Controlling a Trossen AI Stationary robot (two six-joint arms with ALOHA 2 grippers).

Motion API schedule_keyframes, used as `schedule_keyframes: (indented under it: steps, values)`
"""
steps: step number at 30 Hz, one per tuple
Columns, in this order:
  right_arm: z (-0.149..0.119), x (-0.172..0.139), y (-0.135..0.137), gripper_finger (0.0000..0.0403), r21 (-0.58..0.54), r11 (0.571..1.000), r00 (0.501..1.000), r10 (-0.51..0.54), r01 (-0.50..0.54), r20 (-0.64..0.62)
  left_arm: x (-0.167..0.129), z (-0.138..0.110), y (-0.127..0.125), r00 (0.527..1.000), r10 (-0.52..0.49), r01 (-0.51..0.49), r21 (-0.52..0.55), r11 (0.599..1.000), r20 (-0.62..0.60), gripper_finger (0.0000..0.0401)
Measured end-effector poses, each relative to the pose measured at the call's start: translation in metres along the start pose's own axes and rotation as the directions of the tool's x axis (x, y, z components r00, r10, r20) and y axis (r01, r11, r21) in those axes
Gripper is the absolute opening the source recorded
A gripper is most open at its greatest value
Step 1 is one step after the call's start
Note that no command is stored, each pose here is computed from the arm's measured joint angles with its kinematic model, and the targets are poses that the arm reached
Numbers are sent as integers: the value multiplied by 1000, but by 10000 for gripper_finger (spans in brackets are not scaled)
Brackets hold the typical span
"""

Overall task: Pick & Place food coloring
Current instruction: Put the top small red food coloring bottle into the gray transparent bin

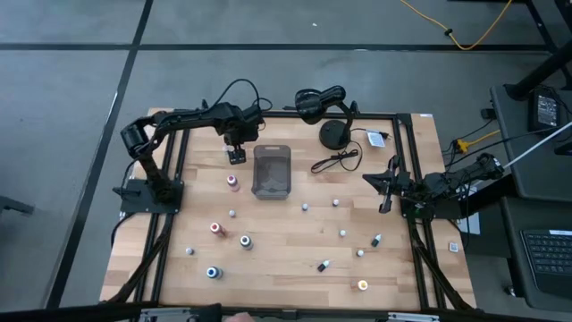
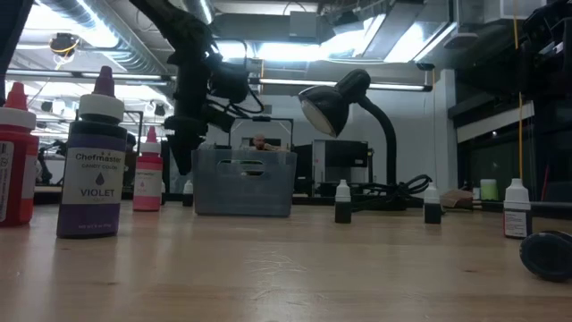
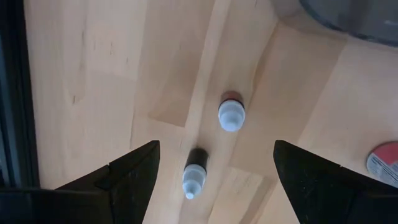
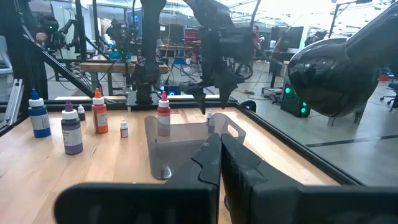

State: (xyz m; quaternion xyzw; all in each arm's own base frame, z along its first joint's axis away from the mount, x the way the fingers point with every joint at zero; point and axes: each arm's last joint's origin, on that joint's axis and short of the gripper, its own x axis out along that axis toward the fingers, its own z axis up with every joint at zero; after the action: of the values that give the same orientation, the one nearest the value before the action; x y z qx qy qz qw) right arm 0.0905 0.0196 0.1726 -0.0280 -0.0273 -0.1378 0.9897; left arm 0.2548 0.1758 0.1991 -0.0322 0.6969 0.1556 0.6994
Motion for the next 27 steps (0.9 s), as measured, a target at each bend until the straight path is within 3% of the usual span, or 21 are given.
schedule_keyframes:
  steps: [27]
  values:
    - [0, 0, 0, 15, 0, 1000, 1000, 0, 0, 0, 29, 11, 1, 999, -33, 32, -5, 999, -33, 310]
